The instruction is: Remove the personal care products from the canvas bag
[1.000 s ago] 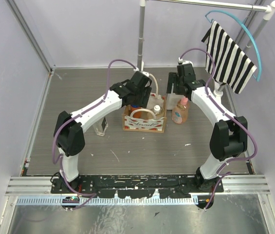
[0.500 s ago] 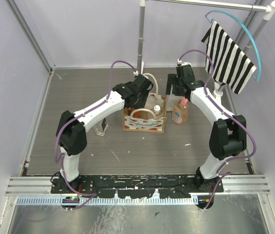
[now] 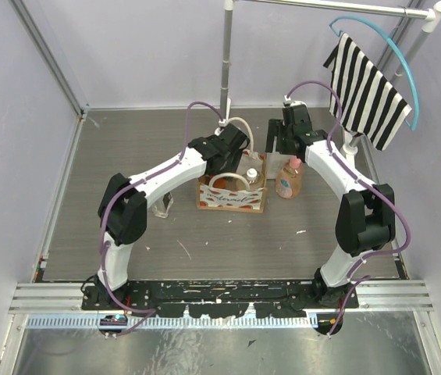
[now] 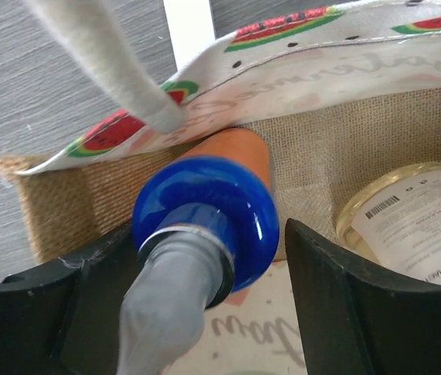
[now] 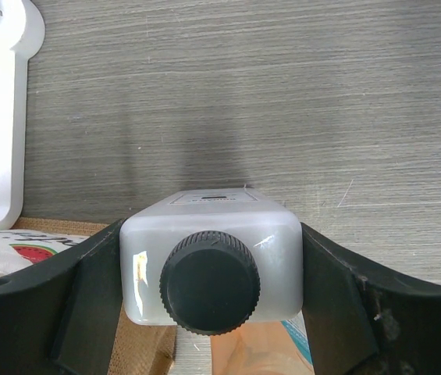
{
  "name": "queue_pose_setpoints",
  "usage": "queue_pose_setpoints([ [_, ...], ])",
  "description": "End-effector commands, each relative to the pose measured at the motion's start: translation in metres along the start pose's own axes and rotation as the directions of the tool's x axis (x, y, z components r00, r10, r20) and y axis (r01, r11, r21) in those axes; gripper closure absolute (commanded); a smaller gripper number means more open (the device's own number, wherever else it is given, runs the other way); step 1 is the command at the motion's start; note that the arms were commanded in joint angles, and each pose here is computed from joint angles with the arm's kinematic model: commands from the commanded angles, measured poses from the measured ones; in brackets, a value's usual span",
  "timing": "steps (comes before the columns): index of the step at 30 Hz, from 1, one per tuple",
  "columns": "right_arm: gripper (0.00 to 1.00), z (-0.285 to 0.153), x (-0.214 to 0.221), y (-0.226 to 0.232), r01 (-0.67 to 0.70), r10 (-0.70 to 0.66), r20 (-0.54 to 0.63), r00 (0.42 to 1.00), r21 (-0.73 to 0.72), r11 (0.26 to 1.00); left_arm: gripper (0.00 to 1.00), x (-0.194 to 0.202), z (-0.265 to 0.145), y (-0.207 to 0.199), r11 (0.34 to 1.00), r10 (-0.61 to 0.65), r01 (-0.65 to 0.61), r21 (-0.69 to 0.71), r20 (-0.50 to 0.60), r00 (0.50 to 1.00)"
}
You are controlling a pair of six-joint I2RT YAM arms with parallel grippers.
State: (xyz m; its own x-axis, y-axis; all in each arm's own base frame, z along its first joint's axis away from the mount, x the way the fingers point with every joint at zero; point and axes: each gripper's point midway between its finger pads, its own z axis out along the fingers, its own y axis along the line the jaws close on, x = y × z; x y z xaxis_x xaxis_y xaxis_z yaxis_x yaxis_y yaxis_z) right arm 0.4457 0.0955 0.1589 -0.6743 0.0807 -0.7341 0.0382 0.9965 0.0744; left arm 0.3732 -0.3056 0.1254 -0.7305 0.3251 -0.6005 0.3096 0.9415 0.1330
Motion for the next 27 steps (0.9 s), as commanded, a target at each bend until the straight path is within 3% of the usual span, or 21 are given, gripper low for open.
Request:
queue_pose_setpoints([
  [1,0.64,-0.015,-0.057,0.011,-0.048,0.057,0.188,0.980,-0.053,0.997,0.23,-0.015,0.007,-0.010,1.000,-0.001,0.000,0.024,0.053,0.999],
  [8,0.54,-0.013,-0.059,0.013,-0.042,0.052,0.185,0.981,-0.059,0.997,0.22,-0.021,0.011,-0.010,1.000,-0.010,0.009,0.018,0.089,0.996],
  [14,0.30,-0.013,-0.055,0.014,-0.039,0.048,0.163,0.985,-0.061,0.997,0.24,-0.029,0.011,-0.008,1.000,-0.009,0.009,0.005,0.131,0.991],
  [22,0.01,-0.048,-0.064,0.004,-0.068,0.074,0.204,0.976,-0.034,0.997,0.56,-0.027,0.003,-0.004,1.000,-0.016,0.016,0.007,0.143,0.990],
  [27,0.00,-0.093,-0.073,0.011,-0.059,0.079,0.263,0.962,-0.082,0.995,0.73,-0.042,-0.020,0.005,0.999,-0.038,0.038,0.006,0.192,0.981],
])
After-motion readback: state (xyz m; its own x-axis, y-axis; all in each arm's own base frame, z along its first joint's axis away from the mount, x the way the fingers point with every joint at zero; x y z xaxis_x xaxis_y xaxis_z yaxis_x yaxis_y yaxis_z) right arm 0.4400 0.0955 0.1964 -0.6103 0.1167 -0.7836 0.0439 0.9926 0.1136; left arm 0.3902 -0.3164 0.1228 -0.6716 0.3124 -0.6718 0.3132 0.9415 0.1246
